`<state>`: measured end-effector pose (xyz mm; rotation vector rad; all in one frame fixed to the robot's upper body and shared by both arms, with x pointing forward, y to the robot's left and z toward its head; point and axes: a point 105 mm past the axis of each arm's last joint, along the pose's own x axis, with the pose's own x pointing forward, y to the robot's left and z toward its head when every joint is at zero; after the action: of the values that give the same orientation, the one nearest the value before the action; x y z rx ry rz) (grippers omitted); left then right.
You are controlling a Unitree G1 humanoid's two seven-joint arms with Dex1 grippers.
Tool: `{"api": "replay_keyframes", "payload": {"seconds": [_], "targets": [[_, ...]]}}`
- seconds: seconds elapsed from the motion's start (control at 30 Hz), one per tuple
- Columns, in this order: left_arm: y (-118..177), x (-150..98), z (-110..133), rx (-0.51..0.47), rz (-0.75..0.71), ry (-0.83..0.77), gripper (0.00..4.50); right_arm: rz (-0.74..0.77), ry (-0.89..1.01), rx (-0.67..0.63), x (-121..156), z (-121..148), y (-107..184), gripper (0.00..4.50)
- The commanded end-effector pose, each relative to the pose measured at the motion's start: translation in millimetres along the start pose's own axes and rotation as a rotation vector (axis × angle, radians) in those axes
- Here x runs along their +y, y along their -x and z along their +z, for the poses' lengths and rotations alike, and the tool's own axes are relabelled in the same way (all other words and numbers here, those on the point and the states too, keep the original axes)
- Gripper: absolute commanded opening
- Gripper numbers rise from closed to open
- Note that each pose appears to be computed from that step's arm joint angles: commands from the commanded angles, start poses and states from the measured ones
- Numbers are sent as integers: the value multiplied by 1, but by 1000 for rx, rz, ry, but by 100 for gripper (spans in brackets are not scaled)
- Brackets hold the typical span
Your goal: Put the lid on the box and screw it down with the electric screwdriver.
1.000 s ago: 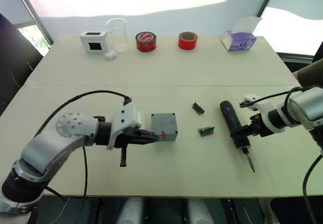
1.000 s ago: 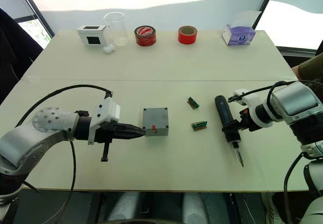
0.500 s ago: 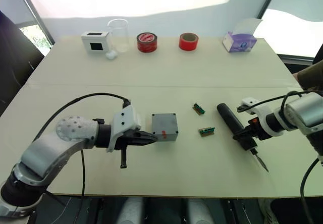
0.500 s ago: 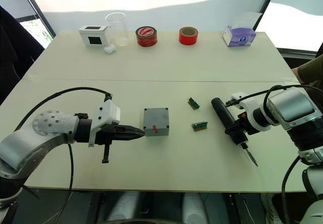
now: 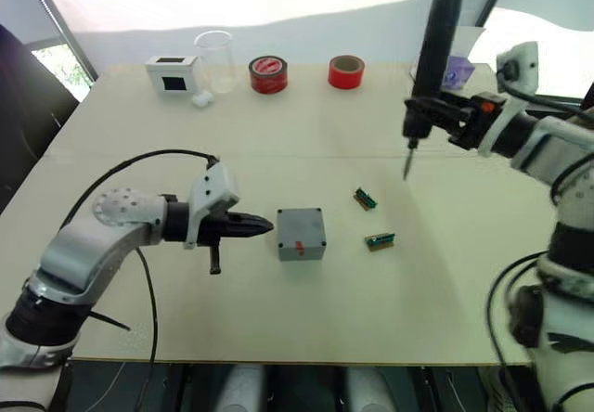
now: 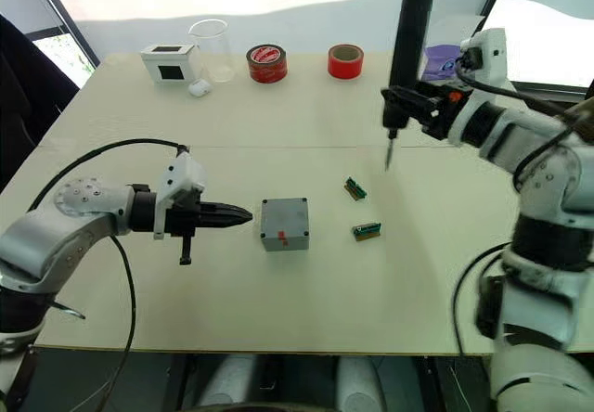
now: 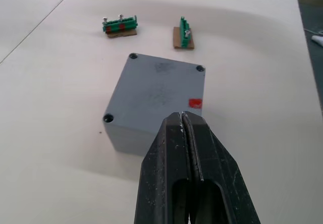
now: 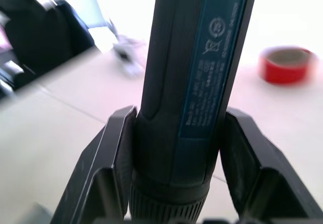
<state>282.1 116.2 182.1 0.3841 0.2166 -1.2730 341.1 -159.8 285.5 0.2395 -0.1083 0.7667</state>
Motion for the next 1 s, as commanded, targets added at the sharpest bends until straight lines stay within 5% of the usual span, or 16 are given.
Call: {"api": "replay_keyframes", "payload": {"seconds": [0.03,0.27,0.47,1.0], "targets": [[-2,5,6,0,0,-53,0,109,56,-92,45,1,-6,185],[-21,11,4,46,-24,-121,0,168,77,-137,82,-40,-26,185],[-39,26,-8,105,27,-176,0,140,153,-138,80,-52,-32,185],[-60,13,-17,88,-35,-154,0,90,256,-86,65,-75,-32,185]]}}
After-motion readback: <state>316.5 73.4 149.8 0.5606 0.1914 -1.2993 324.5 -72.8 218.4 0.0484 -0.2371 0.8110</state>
